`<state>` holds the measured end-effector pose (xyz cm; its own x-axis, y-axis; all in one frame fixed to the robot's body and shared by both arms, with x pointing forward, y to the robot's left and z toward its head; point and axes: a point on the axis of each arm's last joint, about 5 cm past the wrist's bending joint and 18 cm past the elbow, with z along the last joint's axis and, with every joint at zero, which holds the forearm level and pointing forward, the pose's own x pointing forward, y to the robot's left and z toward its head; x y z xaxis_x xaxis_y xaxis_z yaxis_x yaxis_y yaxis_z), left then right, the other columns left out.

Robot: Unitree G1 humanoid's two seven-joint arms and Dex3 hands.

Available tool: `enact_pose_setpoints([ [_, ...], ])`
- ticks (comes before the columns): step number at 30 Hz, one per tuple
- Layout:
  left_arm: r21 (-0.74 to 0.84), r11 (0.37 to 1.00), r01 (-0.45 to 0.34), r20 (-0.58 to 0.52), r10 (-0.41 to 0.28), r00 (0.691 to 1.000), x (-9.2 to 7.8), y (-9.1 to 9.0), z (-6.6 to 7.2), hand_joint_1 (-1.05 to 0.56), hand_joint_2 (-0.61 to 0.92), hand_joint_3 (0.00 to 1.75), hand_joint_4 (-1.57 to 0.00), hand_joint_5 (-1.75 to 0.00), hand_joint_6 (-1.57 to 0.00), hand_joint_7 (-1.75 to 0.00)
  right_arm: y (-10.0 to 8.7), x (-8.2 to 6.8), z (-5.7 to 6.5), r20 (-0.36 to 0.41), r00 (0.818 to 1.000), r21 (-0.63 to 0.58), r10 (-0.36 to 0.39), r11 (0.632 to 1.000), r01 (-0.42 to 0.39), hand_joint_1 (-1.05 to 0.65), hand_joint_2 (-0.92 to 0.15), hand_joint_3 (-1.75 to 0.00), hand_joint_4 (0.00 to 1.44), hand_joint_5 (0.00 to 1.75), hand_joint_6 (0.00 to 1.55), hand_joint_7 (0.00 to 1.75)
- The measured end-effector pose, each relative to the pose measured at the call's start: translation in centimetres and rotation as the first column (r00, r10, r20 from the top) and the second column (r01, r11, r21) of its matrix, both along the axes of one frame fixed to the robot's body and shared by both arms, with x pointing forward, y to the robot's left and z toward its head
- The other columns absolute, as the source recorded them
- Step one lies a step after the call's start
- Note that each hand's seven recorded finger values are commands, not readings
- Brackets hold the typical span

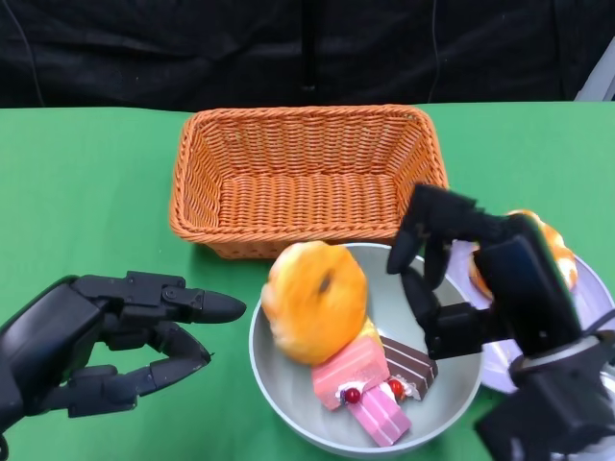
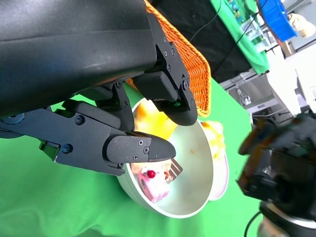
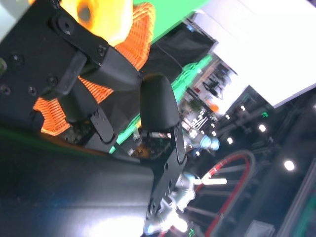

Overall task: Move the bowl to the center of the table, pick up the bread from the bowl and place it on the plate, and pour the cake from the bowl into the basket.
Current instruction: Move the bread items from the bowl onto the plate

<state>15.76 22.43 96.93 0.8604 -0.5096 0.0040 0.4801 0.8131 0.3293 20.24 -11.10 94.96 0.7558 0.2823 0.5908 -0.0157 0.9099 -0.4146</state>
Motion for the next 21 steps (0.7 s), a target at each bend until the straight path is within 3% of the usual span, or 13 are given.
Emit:
enact_pose_setpoints([
  [8,0.025,0.999,-0.02,0.018,0.02,1.0,-0.1,-0.2,-0.4,-0.36,0.92,0.3,-0.53,-0.91,-0.75,-0.17,-2.0,-1.0,0.7,0.009,1.0,0.044,-0.026,0.999,0.025,-0.04,-0.16,-1.75,1.04,1.75,0.82,1.63],
  [17,0.042,0.999,-0.024,0.0,0.024,1.0,-0.4,-0.2,-0.7,-0.38,0.92,0.28,-0.53,-0.89,-0.74,-0.16,-3.0,-1.7,0.7,-0.011,1.0,0.004,-0.019,1.0,0.019,0.02,-0.12,-1.75,1.02,1.74,0.85,1.58],
  [18,0.042,0.999,-0.024,0.0,0.024,1.0,-0.4,-0.2,-0.7,-0.39,0.92,0.28,-0.54,-0.89,-0.74,-0.16,-3.0,-1.7,0.7,-0.014,1.0,-0.002,-0.013,1.0,0.013,0.0,-0.2,-1.57,0.94,1.6,0.83,1.34],
  [21,0.042,0.999,-0.017,-0.003,0.017,1.0,-0.4,-0.4,-0.7,-0.4,0.92,0.28,-0.55,-0.9,-0.74,-0.16,-2.9,-1.7,0.7,-0.025,0.999,-0.027,0.022,0.999,-0.023,-0.01,-0.26,-1.44,0.89,1.49,0.85,1.13],
])
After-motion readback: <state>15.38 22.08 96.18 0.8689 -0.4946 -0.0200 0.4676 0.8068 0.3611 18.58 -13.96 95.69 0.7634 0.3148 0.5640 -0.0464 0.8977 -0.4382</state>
